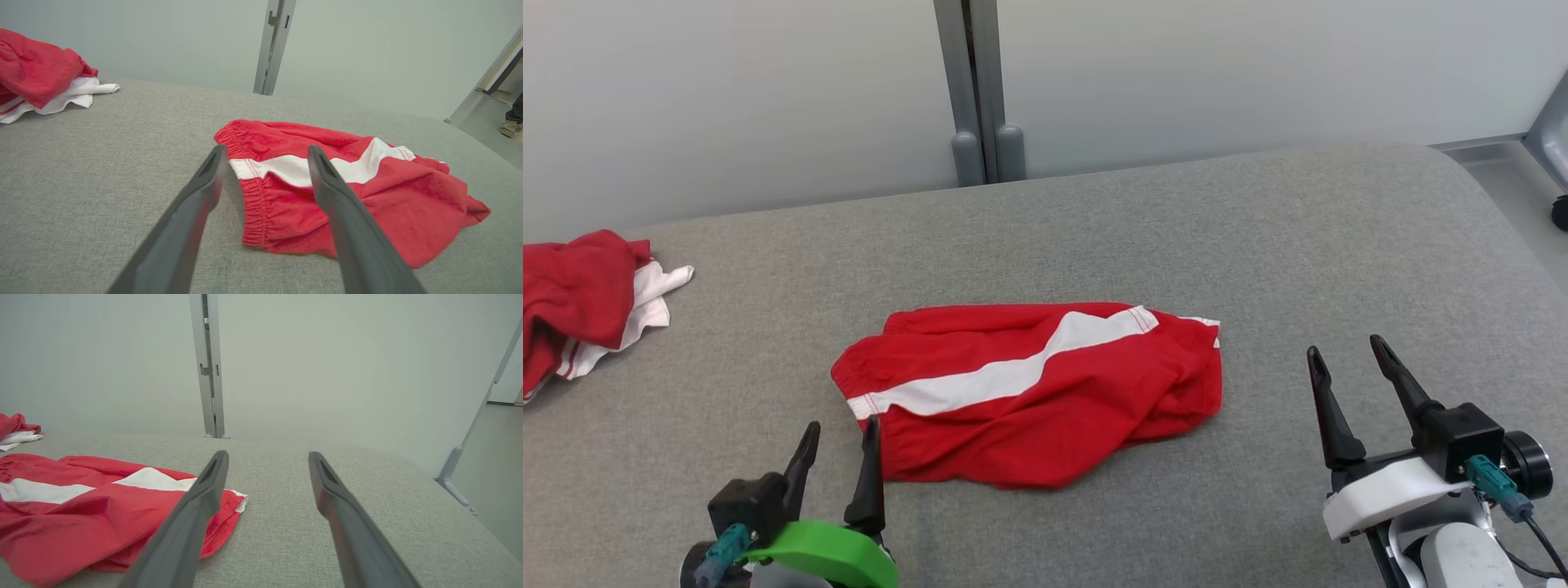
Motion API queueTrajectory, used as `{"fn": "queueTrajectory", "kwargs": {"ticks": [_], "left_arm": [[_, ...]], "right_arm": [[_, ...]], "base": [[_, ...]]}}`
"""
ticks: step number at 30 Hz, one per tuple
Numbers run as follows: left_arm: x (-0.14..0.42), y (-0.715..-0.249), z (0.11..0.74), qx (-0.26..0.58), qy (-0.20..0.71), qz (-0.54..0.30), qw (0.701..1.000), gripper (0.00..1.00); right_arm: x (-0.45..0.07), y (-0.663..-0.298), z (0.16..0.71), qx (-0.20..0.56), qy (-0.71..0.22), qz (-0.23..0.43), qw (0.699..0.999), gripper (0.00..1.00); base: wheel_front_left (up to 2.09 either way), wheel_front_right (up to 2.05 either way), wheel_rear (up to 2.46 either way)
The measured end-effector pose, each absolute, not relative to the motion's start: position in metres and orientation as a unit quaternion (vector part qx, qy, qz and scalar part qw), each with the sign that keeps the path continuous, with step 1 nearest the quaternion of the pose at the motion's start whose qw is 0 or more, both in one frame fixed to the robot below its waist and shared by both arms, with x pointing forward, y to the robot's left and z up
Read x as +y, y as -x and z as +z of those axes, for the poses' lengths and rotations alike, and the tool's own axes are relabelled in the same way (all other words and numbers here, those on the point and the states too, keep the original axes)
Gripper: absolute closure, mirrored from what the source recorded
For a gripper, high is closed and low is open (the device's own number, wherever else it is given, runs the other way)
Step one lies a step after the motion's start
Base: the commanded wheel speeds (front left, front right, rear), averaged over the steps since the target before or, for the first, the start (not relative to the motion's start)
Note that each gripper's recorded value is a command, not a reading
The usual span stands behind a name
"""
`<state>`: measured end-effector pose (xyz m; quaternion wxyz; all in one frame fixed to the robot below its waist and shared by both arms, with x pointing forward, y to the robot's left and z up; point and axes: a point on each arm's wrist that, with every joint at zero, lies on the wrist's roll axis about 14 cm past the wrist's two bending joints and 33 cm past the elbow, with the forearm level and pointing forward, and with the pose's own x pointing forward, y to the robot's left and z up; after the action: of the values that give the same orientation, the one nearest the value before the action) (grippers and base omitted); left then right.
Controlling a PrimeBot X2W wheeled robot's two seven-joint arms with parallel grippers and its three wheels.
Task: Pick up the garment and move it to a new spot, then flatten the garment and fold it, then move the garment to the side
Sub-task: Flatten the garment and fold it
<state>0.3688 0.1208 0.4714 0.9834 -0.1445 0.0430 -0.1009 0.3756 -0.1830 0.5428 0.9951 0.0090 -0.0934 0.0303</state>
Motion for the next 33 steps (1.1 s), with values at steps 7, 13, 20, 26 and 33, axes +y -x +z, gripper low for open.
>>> {"fn": "queueTrajectory", "kwargs": {"ticks": [7, 13, 20, 26, 33], "left_arm": [[0.126, -0.356, 0.477, 0.022, 0.151, -0.079, 0.985, 0.0], [0.132, -0.35, 0.48, 0.012, 0.153, -0.067, 0.986, 0.0], [0.135, -0.346, 0.478, 0.011, 0.151, -0.063, 0.987, 0.0], [0.138, -0.346, 0.477, 0.011, 0.15, -0.059, 0.987, 0.0], [0.14, -0.345, 0.475, 0.014, 0.15, -0.058, 0.987, 0.0]], "right_arm": [[-0.185, -0.373, 0.542, -0.093, -0.018, 0.026, 0.995, 0.0], [-0.181, -0.37, 0.533, -0.079, -0.023, 0.032, 0.996, 0.0], [-0.177, -0.37, 0.522, -0.063, -0.029, 0.036, 0.997, 0.0], [-0.175, -0.371, 0.515, -0.051, -0.032, 0.039, 0.997, 0.0], [-0.174, -0.372, 0.513, -0.047, -0.033, 0.04, 0.998, 0.0]], "base": [[0.0, 0.0, 0.0], [0.0, 0.0, 0.0], [0.0, 0.0, 0.0], [0.0, 0.0, 0.0], [0.0, 0.0, 0.0]]}}
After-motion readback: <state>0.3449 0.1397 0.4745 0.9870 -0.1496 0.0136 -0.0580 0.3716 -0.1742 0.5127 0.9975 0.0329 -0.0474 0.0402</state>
